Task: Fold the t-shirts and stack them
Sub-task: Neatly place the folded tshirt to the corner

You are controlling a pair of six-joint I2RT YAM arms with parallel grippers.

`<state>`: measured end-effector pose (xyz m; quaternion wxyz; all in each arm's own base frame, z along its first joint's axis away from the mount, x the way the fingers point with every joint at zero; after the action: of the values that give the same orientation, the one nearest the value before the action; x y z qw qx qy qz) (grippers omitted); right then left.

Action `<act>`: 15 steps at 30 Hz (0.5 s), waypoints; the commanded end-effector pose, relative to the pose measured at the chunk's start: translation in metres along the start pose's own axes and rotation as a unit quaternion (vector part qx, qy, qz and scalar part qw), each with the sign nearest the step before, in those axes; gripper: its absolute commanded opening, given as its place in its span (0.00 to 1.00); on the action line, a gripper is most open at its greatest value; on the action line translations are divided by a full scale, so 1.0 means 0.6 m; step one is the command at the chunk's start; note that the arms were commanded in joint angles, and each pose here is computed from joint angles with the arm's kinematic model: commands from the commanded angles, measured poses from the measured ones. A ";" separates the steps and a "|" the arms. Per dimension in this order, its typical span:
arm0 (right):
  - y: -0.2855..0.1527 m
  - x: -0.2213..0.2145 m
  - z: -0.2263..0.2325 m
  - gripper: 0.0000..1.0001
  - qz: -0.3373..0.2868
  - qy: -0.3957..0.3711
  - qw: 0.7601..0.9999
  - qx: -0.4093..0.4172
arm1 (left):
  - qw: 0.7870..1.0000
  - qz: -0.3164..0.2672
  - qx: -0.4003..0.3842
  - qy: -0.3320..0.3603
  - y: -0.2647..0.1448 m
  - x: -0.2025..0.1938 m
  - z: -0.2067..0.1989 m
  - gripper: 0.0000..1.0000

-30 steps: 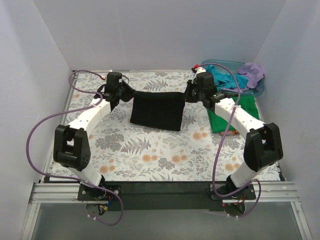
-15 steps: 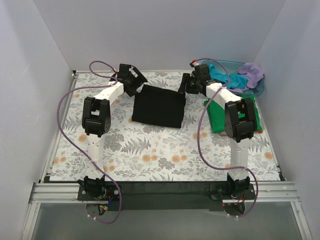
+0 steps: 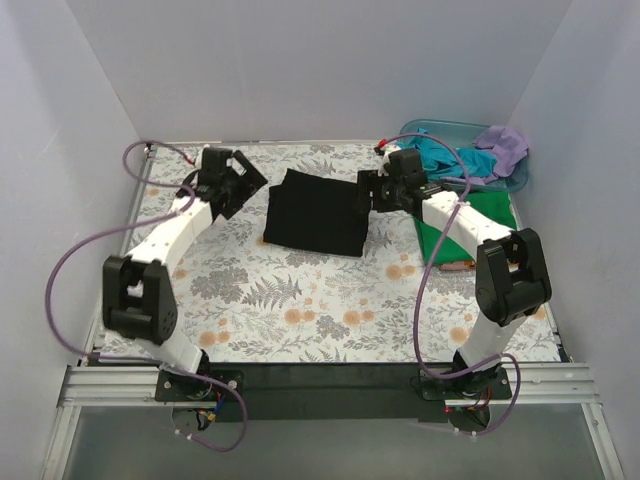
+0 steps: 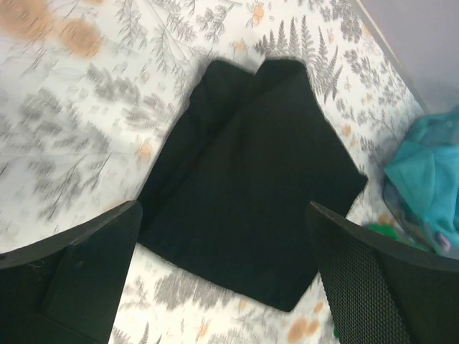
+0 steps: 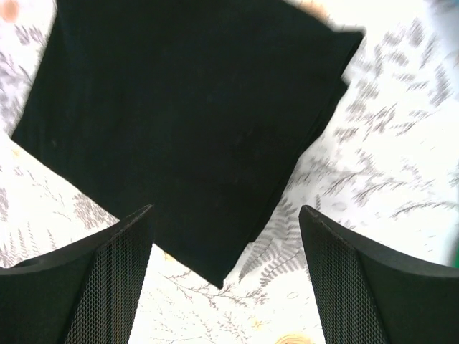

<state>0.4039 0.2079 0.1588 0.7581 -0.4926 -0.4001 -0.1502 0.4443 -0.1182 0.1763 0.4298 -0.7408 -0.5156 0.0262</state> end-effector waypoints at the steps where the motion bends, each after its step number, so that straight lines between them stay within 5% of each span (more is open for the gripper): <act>1: 0.017 -0.044 -0.002 0.86 0.025 0.013 0.999 -0.030 | 0.999 -0.010 0.037 -0.013 -0.082 -0.034 0.094 0.98; 7: 0.056 -0.091 -0.005 0.85 0.059 0.028 0.996 -0.067 | 0.992 -0.019 0.039 -0.115 -0.190 -0.100 0.212 0.98; 15: 0.124 -0.127 0.009 0.72 0.098 0.033 0.993 -0.063 | 0.991 0.002 0.053 -0.121 -0.219 -0.147 0.282 0.98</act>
<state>0.3854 0.2204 0.0577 0.7523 -0.5732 -0.3091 -0.1003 0.2304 -0.0731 0.1210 0.4049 -0.7149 -0.5556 0.1279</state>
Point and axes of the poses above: each gripper's point midway between its finger pads, its own y axis out along the fingers, its own z axis along the line the jaws close on, x = y × z, the point moved 3 cm from there along -y, back along the fingers, and after that the axes turned 10 degrees about -y, right-handed, at the moved point
